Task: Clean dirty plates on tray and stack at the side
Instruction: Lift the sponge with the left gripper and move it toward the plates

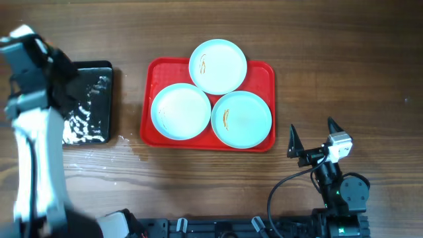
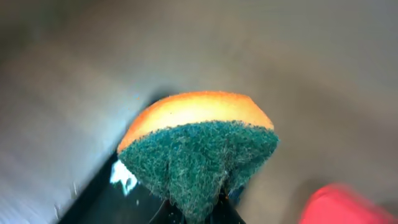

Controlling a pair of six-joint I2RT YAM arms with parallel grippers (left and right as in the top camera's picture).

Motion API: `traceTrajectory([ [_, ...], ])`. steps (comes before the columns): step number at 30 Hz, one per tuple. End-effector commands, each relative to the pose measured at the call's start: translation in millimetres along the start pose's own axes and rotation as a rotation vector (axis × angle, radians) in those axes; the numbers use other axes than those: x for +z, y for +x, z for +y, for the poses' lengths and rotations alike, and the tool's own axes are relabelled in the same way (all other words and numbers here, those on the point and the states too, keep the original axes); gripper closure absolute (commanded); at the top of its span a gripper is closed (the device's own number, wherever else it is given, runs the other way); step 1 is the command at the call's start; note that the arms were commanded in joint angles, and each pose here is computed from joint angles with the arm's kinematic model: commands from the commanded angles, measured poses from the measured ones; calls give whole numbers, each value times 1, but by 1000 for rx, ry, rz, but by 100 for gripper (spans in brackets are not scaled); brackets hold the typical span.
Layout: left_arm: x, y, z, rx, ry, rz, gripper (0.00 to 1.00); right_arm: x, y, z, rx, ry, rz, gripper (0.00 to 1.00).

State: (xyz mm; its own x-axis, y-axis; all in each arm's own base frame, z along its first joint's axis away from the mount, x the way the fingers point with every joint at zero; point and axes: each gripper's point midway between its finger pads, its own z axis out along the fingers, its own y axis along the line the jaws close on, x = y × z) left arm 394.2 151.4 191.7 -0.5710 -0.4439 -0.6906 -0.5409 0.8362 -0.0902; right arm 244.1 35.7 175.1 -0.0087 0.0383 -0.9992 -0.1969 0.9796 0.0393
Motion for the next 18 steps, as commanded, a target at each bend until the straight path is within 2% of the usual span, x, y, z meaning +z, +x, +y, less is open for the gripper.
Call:
traceTrajectory([
  [1, 59, 86, 26, 39, -112, 296, 96, 0, -2, -4, -12, 23, -9, 0],
  [3, 56, 79, 23, 38, -104, 286, 96, 0, -2, -4, -12, 23, -8, 0],
  [6, 30, 40, 3, 36, -35, 186, 96, 0, -2, -4, -12, 23, -8, 0],
  [8, 4, 8, -17, 33, 47, 100, 96, 0, -2, -4, -12, 23, -8, 0],
  [11, -52, -34, -60, 42, 252, -40, 96, 0, -2, -4, -12, 23, -8, 0],
  [14, -96, -42, -93, 25, 418, -88, 96, 0, -1, -4, -11, 23, -8, 0],
  [18, -109, -9, -109, 10, 449, 28, 96, 0, -1, -4, -12, 23, -8, 0],
])
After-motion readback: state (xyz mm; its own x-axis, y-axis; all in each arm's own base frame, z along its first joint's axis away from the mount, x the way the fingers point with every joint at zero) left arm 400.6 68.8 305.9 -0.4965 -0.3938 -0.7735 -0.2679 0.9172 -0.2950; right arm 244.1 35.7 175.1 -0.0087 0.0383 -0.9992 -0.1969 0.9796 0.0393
